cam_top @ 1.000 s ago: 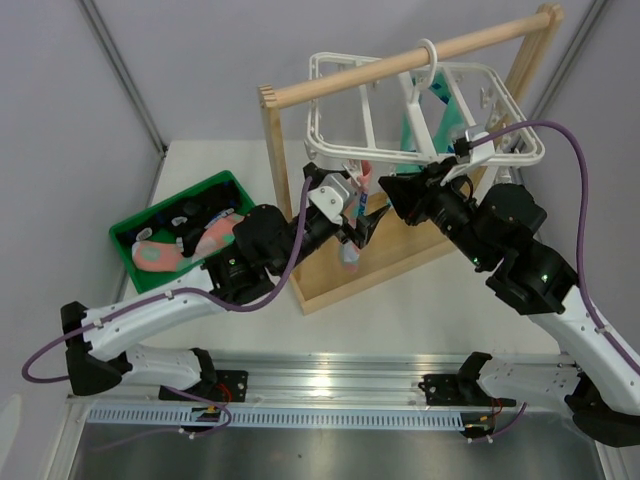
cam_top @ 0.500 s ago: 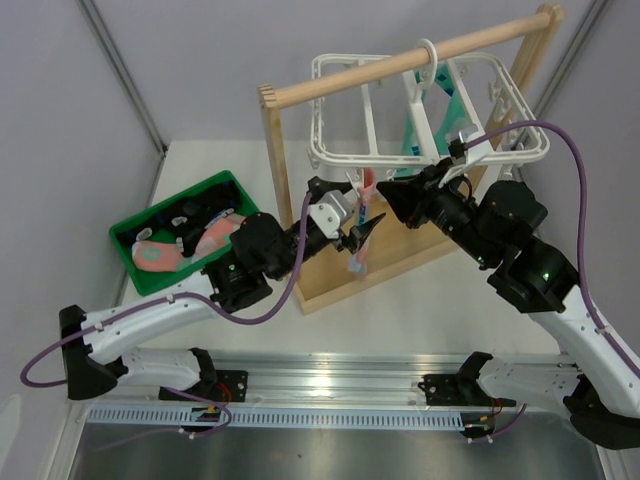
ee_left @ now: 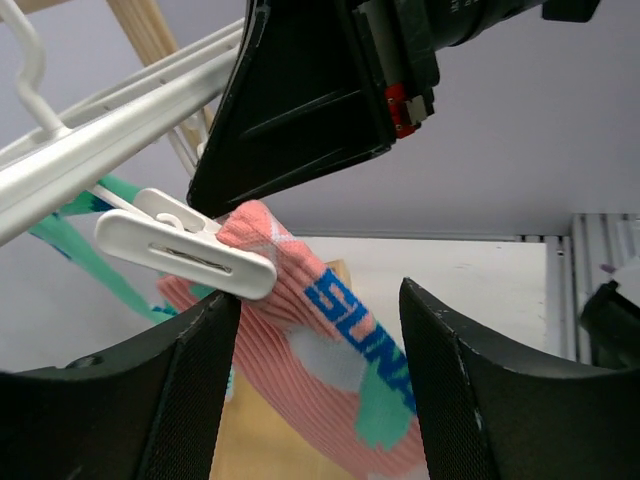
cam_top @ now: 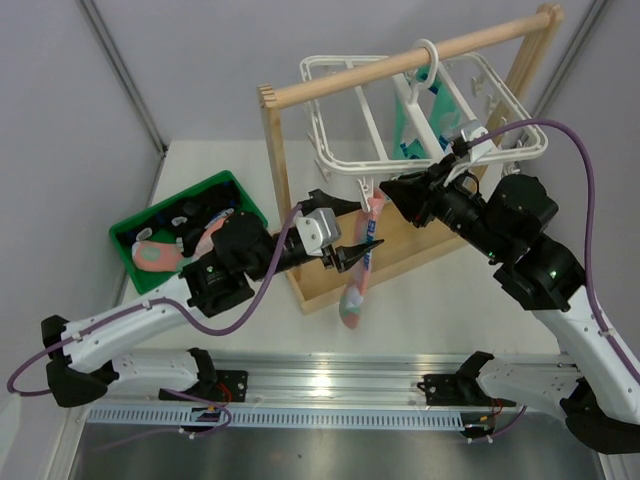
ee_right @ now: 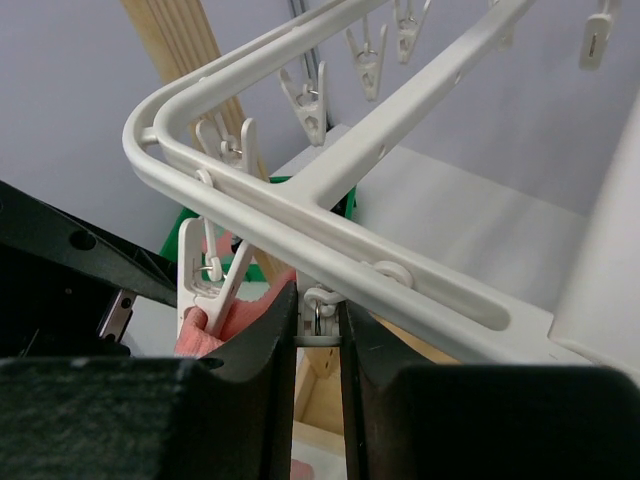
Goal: Clip the socks to the hanger
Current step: Open the clamp at the hanger.
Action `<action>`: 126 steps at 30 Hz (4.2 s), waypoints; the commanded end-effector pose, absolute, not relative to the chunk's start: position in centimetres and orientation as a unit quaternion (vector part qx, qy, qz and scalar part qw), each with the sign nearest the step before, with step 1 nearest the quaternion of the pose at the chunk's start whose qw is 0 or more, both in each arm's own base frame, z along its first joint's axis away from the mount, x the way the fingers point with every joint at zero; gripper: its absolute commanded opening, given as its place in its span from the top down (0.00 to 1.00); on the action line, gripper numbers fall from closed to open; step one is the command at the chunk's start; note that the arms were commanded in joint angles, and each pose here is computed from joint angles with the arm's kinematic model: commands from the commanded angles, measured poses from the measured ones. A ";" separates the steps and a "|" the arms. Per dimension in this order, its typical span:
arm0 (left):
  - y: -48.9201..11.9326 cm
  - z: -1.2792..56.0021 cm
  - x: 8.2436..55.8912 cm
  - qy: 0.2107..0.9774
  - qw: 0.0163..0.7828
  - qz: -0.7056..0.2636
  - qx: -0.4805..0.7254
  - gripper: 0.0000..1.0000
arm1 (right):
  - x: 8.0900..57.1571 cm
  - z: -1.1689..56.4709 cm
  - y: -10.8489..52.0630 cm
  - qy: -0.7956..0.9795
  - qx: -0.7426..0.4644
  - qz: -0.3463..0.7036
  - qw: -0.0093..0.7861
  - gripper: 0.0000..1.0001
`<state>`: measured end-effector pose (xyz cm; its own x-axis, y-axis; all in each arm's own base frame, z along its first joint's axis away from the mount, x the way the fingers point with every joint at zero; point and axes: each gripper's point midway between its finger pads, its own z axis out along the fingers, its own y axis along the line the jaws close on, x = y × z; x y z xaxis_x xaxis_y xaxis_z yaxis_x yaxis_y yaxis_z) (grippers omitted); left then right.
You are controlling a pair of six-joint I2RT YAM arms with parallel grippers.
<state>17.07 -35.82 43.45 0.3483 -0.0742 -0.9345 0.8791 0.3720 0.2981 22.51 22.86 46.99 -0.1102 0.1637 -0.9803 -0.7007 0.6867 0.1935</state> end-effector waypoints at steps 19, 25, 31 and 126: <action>-33.1 47.6 12.3 0.453 0.639 -0.439 0.440 0.33 | 22.5 47.9 23.6 0.652 -0.228 0.355 0.630 1.00; -36.4 46.6 16.4 0.484 0.659 -0.389 0.425 0.33 | 22.4 48.1 23.6 0.653 -0.226 0.361 0.626 1.00; -36.1 46.9 20.5 0.517 0.706 -0.327 0.357 0.37 | 22.0 48.5 23.5 0.654 -0.212 0.375 0.623 1.00; -36.7 44.5 18.2 0.522 0.596 -0.517 0.322 0.94 | 20.6 48.7 20.9 0.630 -0.196 0.367 0.655 1.00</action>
<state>19.90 -37.72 43.07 -0.0643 -0.2588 -0.9638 0.9403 0.3077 -0.1453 20.71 20.90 47.75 -0.1061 0.2293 -0.9676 -0.7127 0.6610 0.2348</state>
